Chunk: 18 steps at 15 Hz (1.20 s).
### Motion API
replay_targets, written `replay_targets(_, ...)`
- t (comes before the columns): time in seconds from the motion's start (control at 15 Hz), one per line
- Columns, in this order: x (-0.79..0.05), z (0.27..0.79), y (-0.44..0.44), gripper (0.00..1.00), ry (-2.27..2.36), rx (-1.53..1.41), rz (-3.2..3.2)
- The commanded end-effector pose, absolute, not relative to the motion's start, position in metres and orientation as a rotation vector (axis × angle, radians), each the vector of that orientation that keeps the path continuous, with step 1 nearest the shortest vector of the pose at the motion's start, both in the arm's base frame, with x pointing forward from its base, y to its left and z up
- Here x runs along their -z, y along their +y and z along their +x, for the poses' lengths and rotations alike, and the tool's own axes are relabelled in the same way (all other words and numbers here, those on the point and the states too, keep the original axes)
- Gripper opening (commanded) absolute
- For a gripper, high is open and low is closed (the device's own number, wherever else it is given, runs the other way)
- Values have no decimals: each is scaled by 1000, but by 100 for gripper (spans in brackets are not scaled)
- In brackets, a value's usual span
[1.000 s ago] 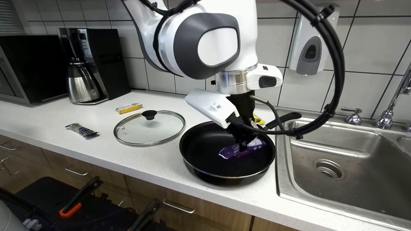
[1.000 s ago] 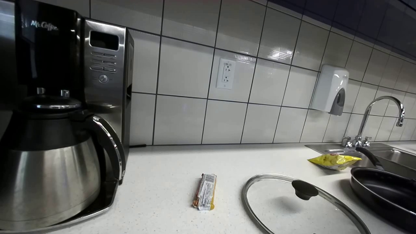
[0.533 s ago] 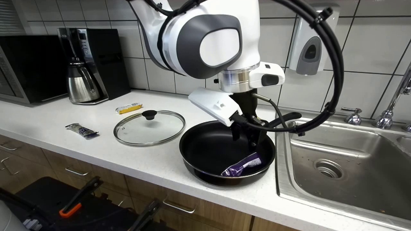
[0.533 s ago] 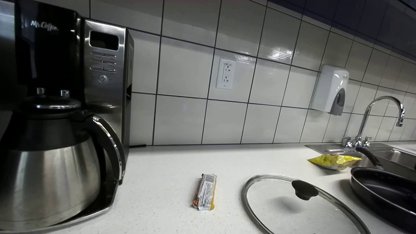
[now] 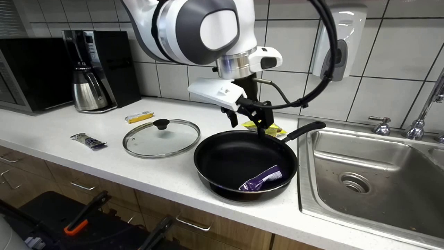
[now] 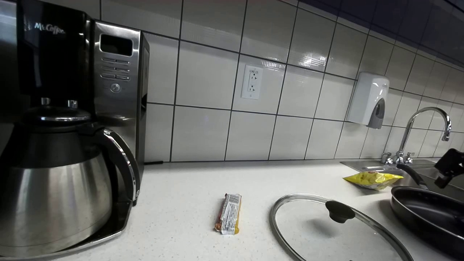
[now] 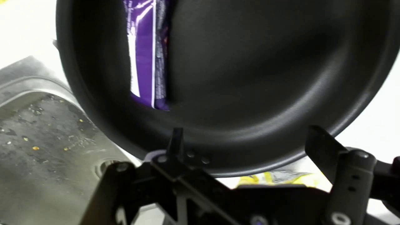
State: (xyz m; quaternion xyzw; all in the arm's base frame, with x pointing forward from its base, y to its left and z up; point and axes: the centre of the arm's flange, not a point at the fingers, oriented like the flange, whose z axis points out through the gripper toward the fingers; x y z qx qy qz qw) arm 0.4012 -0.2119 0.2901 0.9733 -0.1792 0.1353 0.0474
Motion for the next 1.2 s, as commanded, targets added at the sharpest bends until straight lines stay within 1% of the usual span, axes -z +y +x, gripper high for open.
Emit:
replay_targets(0.0,-308,416,-173,100,-351,-430,3047)
replay_targets(0.33,-313,449,-101,100,6,-475,3173)
replay_targets(0.6,-315,470,-47,100,287,-451,3232)
replay_targets(0.67,-313,457,-53,100,164,-474,3202)
replay_targets(1.13,-311,457,-52,100,164,-466,3207)
